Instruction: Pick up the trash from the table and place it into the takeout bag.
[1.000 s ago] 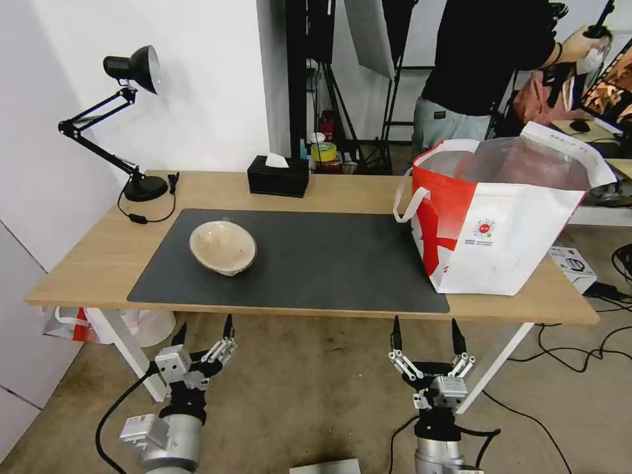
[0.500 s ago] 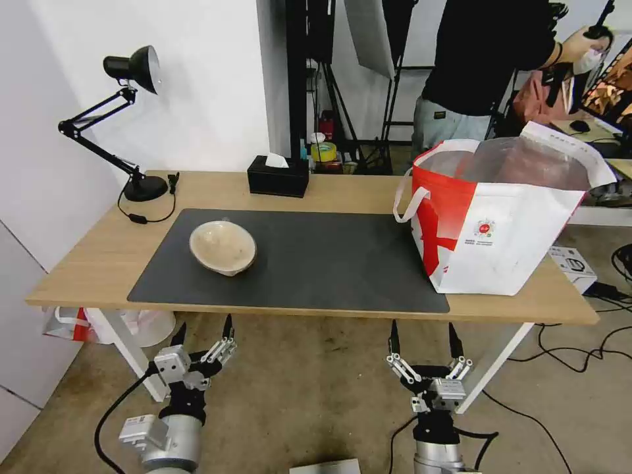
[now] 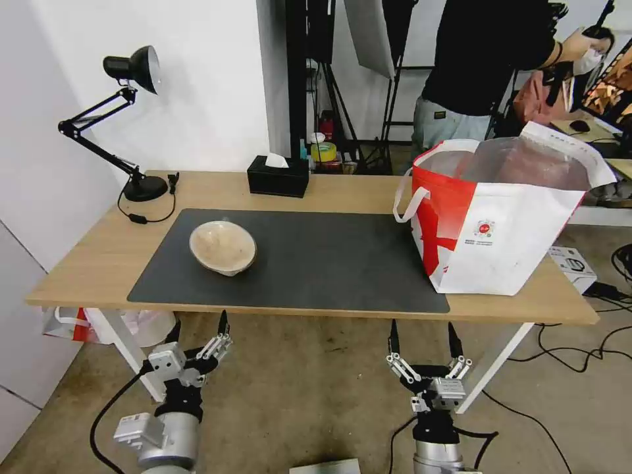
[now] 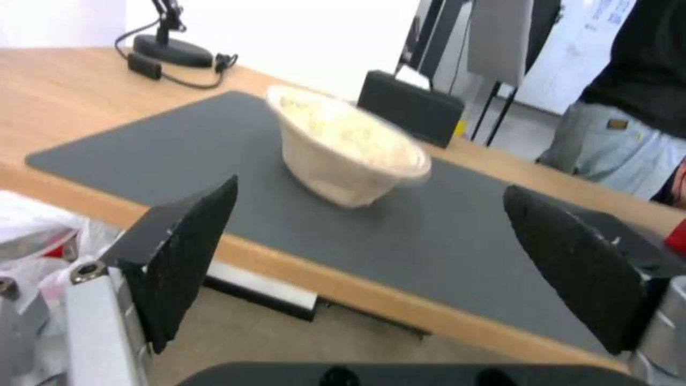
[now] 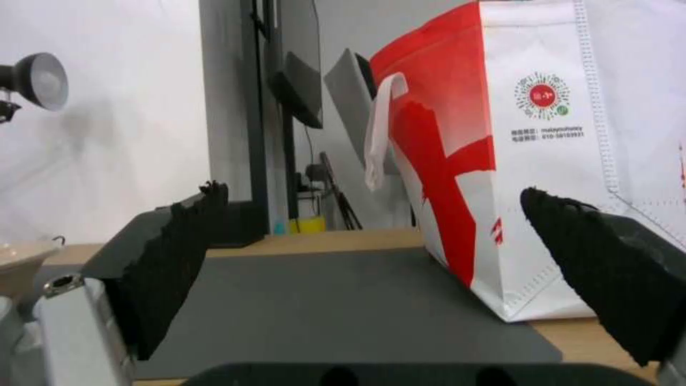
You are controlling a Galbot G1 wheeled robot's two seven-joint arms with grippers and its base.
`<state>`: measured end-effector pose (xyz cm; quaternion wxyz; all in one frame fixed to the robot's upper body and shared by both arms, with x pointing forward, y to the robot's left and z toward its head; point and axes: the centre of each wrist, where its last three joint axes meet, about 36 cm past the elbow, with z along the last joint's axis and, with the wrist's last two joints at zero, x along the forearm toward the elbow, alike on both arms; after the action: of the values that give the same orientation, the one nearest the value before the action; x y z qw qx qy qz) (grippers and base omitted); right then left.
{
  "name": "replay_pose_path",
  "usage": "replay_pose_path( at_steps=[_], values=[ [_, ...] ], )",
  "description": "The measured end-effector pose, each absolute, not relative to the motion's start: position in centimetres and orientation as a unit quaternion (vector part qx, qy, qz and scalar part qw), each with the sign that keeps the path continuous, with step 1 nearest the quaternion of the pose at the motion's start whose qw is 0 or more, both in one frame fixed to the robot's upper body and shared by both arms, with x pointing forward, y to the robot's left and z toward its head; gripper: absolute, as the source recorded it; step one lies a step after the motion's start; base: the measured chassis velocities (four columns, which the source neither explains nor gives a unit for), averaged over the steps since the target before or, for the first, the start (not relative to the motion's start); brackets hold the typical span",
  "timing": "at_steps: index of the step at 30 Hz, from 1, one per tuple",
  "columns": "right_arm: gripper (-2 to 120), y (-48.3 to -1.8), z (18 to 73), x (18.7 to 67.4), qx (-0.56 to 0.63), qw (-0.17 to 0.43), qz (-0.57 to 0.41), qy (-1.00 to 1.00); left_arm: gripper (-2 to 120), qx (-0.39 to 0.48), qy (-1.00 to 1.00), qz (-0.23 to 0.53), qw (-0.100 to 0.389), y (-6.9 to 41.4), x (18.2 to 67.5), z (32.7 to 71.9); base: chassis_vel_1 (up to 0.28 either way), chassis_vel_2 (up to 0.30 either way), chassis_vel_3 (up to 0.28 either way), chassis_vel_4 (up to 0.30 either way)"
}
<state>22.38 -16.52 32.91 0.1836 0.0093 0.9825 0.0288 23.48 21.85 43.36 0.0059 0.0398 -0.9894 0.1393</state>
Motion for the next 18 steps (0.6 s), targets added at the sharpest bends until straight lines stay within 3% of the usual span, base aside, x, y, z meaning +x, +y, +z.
replay_pose_path(
  at_steps=[10,14,18],
  values=[
    [100,-16.5,32.9,22.4,0.009,0.184,0.029,0.982,100,0.021,-0.976,0.214,-0.016,22.8,23.3,49.4,0.000,0.000,0.000,0.000],
    [100,-16.5,32.9,22.4,0.009,0.184,0.029,0.982,100,0.011,-0.961,0.277,0.011,23.1,23.7,51.2,0.000,0.000,0.000,0.000],
    [100,-16.5,32.9,22.4,0.009,0.184,0.029,0.982,100,-0.023,-0.916,0.386,0.104,23.5,25.2,53.1,0.000,0.000,0.000,0.000]
  ],
)
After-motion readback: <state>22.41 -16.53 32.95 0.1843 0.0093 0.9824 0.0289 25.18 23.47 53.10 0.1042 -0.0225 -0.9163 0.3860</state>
